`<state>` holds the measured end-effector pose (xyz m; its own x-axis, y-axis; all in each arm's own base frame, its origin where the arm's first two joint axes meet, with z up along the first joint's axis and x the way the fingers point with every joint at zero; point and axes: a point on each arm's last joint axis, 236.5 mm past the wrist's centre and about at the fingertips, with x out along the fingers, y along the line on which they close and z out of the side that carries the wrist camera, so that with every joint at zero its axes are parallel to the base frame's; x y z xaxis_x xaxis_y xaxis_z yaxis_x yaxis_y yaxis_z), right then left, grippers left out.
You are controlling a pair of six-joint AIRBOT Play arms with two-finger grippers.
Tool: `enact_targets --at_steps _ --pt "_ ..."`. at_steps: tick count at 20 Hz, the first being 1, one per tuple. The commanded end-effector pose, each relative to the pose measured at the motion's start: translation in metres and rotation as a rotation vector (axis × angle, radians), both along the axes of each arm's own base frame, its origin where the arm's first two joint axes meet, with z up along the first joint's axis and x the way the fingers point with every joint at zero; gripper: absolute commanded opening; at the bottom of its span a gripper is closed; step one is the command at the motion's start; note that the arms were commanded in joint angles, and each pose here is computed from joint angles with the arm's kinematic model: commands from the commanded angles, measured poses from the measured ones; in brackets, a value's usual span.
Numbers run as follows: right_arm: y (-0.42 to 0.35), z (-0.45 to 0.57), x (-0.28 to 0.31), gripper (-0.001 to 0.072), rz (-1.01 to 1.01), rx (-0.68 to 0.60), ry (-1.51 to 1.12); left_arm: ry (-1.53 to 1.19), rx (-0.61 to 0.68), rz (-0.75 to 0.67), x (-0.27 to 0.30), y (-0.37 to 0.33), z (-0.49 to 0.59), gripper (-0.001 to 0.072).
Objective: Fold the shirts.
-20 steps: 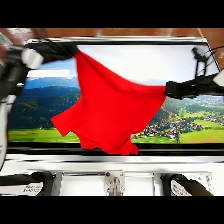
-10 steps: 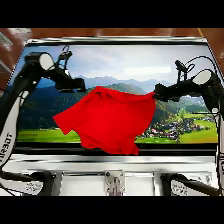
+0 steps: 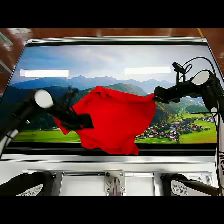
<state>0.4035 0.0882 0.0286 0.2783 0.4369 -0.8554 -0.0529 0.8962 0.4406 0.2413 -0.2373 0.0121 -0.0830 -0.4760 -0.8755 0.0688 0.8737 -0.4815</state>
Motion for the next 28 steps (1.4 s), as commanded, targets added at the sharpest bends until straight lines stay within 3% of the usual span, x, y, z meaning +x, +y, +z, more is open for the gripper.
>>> enact_targets --at_steps 1,4,15,16,17,18,20,23,28 --pt "-0.002 -0.002 0.000 0.0058 0.049 -0.029 -0.022 0.157 -0.105 0.080 -0.074 -0.042 -0.053 0.0659" --pt "-0.002 -0.002 0.000 0.0058 0.060 -0.033 -0.028 0.179 -0.066 0.151 -0.091 -0.041 -0.083 0.0655" --pt "-0.004 0.000 0.006 0.0058 0.045 -0.035 -0.053 0.104 -0.097 0.319 -0.069 -0.075 -0.126 0.0653" --pt "-0.004 0.000 0.006 0.0058 0.045 -0.035 -0.053 0.088 -0.098 0.331 -0.065 -0.077 -0.130 0.0605" --pt "-0.004 0.000 0.006 0.0058 0.045 -0.035 -0.053 0.068 -0.101 0.345 -0.060 -0.078 -0.132 0.0468" --pt "-0.004 0.000 0.006 0.0058 0.044 -0.034 -0.053 0.044 -0.107 0.365 -0.051 -0.077 -0.132 0.0406" --pt "-0.003 0.000 0.006 0.0058 0.039 -0.031 -0.050 0.005 -0.122 0.416 -0.034 -0.074 -0.130 0.0373" --pt "-0.002 0.000 0.003 0.0058 0.045 -0.027 -0.038 -0.017 -0.127 0.452 -0.015 -0.063 -0.128 0.0057" --pt "0.012 0.024 0.001 0.0057 0.043 0.044 -0.077 -0.306 -0.213 0.211 0.022 -0.072 -0.049 0.0039"
